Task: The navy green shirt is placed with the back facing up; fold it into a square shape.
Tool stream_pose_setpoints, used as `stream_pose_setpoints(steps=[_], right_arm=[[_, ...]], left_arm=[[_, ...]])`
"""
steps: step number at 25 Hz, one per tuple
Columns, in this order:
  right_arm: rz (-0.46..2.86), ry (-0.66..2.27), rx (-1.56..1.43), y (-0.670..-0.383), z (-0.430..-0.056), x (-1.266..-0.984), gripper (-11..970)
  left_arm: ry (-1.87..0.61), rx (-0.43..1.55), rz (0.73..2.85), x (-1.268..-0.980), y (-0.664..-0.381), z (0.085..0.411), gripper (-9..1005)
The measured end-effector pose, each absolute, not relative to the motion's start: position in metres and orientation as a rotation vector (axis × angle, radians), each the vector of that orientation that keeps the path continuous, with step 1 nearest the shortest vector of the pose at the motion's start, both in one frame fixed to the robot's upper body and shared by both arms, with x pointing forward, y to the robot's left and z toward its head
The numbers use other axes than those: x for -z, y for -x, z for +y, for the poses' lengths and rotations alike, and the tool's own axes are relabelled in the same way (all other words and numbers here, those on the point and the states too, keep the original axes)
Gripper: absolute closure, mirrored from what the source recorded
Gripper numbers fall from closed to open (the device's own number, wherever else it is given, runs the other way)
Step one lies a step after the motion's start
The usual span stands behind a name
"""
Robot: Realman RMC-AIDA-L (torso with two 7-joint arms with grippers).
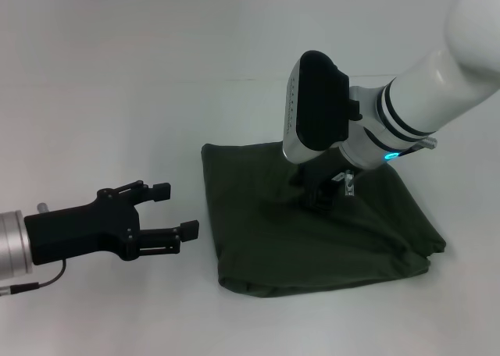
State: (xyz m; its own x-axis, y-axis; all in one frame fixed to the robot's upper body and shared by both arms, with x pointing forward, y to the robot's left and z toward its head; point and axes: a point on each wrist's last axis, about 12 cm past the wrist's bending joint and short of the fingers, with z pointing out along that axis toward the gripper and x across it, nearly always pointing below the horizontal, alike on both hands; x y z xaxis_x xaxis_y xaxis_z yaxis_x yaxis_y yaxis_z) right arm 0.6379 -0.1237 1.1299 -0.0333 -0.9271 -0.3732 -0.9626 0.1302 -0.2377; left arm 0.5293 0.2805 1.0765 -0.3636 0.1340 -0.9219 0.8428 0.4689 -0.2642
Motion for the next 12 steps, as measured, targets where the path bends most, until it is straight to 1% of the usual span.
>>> stream_pose_setpoints(steps=[1, 6, 12], right_arm=[[1.983, 1.817, -0.114, -0.6374, -0.1237, -1.1300, 495], [1.987, 1.858, -0.103, -0.6337, -0.1221, -1.1267, 637], [2.001, 1.868, -0.102, -0.6311, -0.1218, -1.1242, 634]], left_arm=[[-0.828, 0.965, 1.796, -1.0765, -0.5293, 0.2807, 47], [-0.824, 0.961, 1.795, -1.0770, -0.5296, 0.2819, 47], [-0.822, 0.962, 1.796, -1.0770, -0.5295, 0.2821, 46]])
